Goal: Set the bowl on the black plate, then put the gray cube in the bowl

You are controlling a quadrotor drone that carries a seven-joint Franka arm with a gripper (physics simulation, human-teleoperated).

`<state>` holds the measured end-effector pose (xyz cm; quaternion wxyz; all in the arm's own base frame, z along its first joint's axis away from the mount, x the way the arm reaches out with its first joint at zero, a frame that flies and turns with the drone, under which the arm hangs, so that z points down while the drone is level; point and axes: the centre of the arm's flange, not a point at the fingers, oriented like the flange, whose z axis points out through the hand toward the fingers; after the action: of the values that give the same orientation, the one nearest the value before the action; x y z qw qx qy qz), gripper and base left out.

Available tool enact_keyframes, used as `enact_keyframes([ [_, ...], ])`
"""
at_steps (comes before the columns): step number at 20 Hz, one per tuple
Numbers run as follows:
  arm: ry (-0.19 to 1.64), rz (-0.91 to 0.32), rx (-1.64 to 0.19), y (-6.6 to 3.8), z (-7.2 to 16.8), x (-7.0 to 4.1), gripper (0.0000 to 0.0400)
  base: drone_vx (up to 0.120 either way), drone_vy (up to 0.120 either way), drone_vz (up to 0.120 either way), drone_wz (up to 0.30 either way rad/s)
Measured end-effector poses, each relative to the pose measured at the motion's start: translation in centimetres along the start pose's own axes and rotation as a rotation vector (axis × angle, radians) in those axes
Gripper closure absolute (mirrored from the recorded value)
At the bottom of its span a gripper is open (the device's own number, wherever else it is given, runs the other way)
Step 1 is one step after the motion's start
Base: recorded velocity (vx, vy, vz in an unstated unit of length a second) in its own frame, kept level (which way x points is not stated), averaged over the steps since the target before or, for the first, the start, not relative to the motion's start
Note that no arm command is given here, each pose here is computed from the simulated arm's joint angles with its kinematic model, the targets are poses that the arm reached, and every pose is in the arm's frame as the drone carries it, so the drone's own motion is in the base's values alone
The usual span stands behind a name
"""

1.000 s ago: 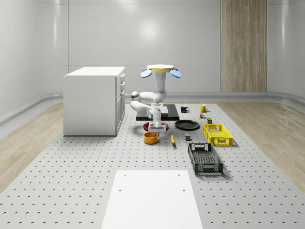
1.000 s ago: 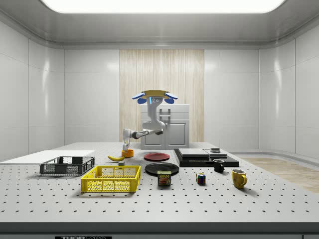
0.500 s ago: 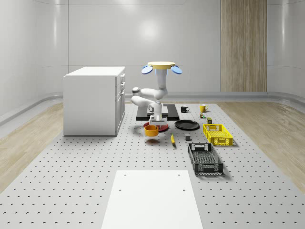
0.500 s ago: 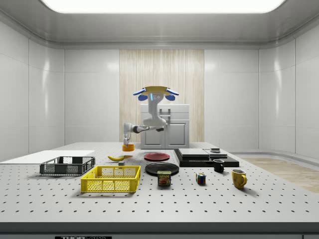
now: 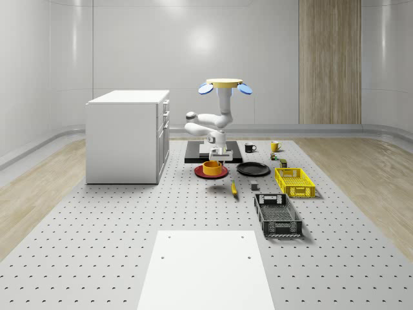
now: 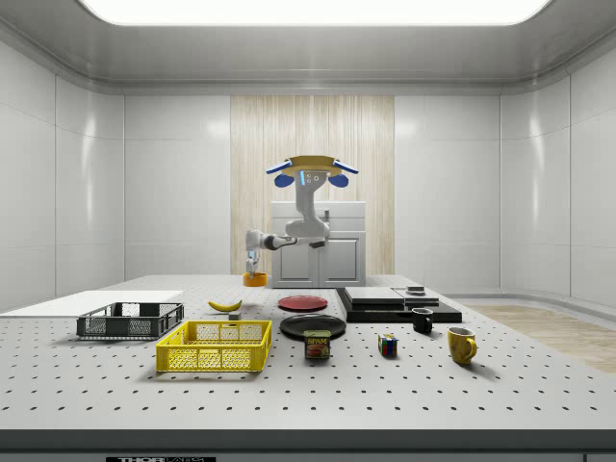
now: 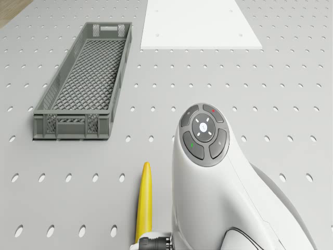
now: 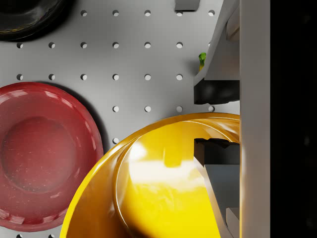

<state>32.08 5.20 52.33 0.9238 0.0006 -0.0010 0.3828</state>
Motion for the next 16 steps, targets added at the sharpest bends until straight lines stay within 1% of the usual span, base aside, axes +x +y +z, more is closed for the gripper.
enact_keyframes([
  [16, 0.0, 0.0, 0.0, 0.0, -0.06, 0.0, 0.03, -0.12, 0.12, 0.0, 0.0],
])
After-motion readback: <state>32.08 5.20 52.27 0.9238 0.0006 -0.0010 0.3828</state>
